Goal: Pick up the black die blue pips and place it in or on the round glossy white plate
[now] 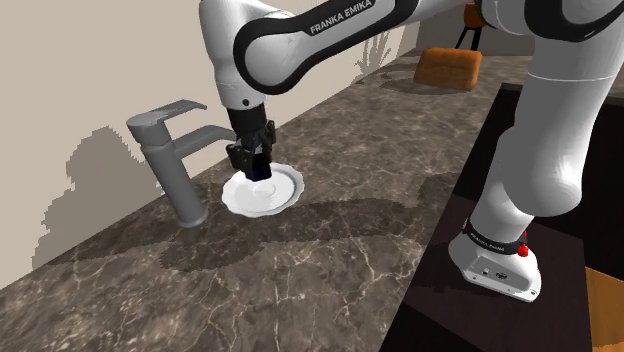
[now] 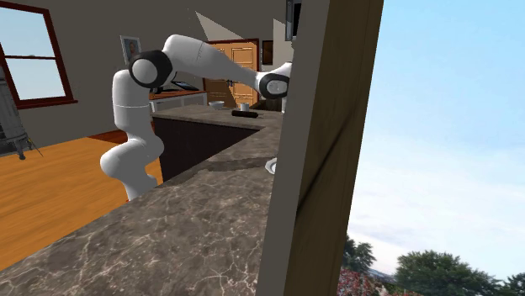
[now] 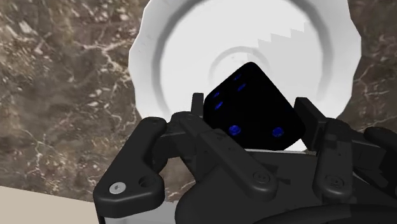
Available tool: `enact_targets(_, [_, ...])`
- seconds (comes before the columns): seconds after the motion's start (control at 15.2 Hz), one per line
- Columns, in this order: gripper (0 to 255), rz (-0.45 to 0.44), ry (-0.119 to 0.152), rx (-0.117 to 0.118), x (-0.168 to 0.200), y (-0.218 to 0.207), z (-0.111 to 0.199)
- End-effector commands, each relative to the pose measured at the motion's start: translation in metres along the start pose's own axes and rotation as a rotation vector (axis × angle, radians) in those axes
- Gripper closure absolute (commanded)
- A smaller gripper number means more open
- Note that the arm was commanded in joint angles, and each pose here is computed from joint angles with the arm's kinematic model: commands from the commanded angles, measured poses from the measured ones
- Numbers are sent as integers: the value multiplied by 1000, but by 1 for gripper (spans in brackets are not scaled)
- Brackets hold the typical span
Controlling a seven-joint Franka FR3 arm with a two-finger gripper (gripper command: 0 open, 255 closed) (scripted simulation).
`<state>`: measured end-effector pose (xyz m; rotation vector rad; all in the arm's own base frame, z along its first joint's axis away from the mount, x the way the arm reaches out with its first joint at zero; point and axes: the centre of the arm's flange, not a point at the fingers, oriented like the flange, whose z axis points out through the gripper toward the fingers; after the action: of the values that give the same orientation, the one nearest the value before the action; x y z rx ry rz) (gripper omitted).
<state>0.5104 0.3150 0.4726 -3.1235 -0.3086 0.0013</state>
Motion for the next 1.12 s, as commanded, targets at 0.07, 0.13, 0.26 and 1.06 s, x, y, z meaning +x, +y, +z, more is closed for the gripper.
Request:
enact_targets(0.07, [255, 0, 0, 0, -2, 0, 17])
enact_targets(0.13, [255, 0, 0, 0, -2, 0, 22])
enact_targets(0.26, [255, 0, 0, 0, -2, 0, 32])
enact_targets(1.06, [0, 0, 0, 0, -2, 0, 37])
